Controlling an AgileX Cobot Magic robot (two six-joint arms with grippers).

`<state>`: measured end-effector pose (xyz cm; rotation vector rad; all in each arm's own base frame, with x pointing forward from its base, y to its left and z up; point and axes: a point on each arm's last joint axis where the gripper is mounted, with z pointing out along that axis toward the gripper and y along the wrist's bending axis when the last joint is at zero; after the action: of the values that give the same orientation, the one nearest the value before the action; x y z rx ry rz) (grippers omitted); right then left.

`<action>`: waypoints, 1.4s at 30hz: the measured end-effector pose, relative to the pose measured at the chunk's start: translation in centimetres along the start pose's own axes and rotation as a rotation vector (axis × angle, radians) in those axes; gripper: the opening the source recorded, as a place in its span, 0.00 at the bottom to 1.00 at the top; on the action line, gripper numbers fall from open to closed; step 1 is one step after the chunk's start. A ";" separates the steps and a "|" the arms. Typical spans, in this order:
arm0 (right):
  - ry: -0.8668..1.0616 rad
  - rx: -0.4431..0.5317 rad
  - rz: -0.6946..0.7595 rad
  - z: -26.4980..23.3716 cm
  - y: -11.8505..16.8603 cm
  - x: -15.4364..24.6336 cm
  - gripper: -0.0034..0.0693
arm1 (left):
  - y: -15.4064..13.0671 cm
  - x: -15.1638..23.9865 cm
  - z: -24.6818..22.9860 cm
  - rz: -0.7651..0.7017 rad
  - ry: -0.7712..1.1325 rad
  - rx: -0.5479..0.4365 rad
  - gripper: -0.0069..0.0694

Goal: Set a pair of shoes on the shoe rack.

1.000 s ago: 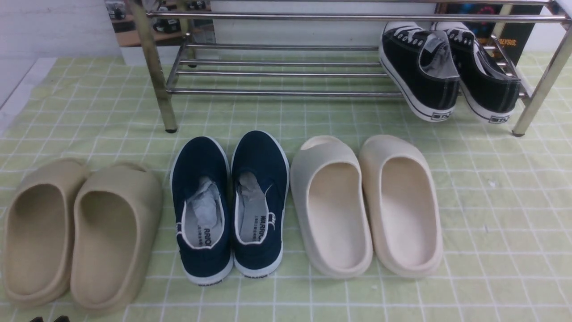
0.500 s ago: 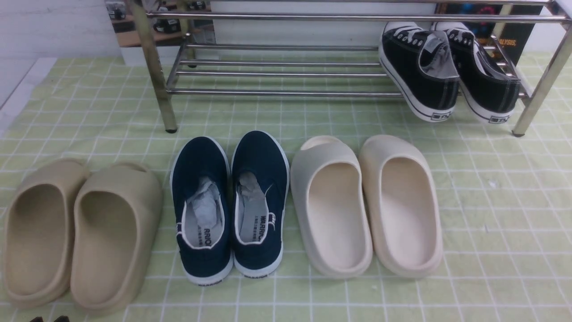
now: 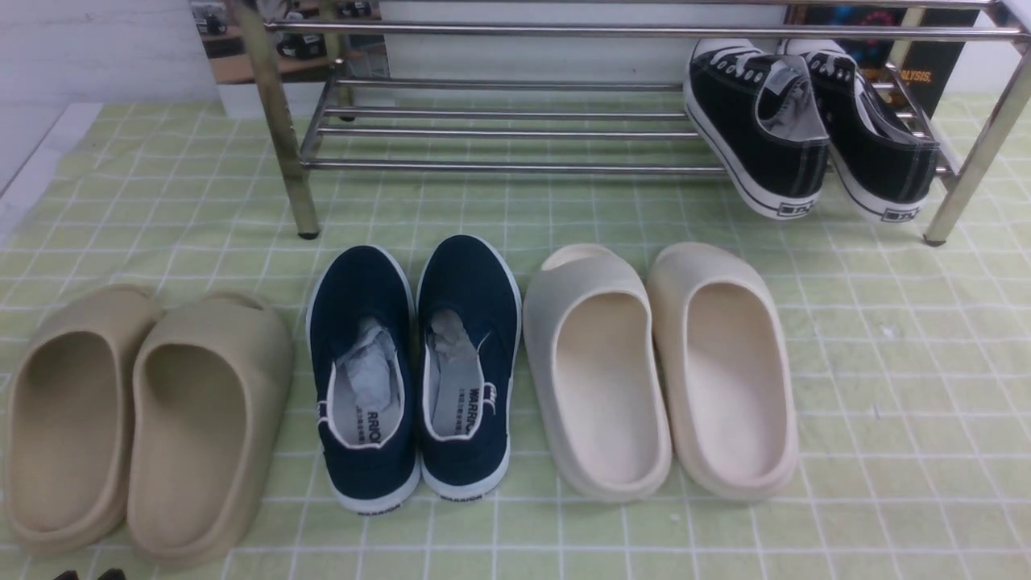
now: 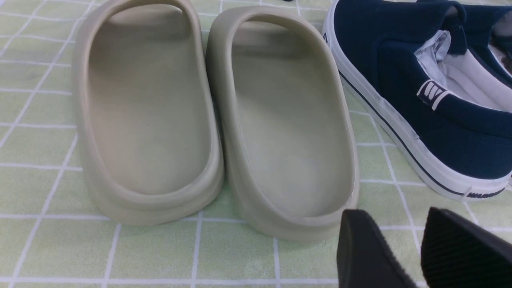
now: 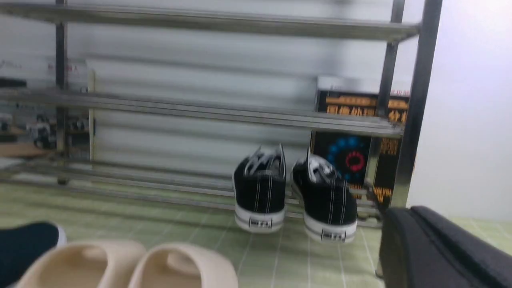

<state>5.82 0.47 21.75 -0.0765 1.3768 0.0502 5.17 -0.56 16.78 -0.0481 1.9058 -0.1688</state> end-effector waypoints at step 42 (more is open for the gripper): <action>0.494 0.090 0.147 -1.5 -0.2 4.2 0.05 | 0.0 0.0 0.0 0.000 -0.001 0.000 0.40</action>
<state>5.21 0.13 17.38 0.0952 1.8747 0.0966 5.16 -0.56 16.78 -0.0480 1.9050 -0.1689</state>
